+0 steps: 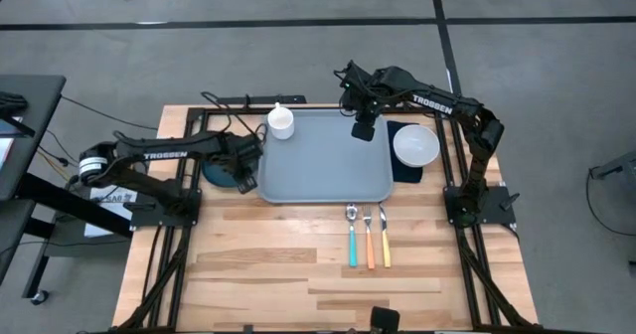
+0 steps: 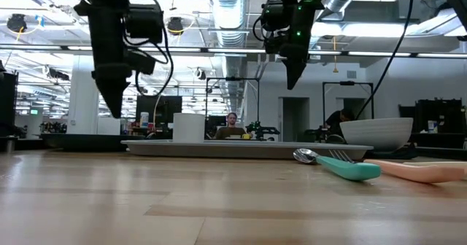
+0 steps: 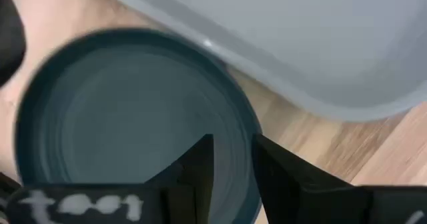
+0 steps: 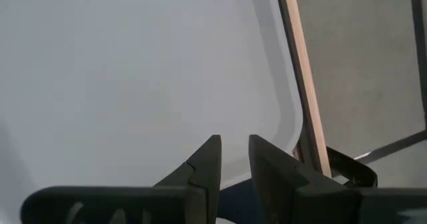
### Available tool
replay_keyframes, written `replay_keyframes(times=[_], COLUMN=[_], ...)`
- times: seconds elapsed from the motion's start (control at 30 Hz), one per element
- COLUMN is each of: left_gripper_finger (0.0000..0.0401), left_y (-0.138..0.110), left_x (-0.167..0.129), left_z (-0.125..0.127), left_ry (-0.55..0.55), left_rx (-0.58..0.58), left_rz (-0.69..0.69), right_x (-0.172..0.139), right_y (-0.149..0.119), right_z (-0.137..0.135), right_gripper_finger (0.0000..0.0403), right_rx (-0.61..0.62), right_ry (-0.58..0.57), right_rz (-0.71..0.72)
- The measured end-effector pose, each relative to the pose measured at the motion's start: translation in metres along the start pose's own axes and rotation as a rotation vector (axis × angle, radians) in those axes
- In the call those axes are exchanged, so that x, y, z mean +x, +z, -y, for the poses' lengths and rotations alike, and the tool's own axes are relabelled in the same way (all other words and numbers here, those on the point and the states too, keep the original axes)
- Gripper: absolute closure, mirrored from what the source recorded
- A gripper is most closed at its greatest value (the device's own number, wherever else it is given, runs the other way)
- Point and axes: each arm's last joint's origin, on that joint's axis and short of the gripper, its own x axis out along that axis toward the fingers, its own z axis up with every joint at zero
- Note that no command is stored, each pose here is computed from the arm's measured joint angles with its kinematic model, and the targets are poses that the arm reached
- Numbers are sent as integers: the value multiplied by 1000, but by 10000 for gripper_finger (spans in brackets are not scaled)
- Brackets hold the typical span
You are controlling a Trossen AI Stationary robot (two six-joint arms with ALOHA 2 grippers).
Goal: Set up tray
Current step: Put the green plate on the gray tray
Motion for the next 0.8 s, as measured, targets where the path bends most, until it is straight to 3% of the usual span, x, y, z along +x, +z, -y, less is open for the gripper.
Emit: replay_keyframes(times=[0.8], left_gripper_finger=[310], left_y=[-4], left_x=[22], left_z=[25], left_ry=[-40], left_rx=[132], left_rz=[-153], right_x=[0], right_y=[0], right_z=[-1], right_gripper_finger=[332], right_rx=[6], right_ry=[19], right_rz=[2])
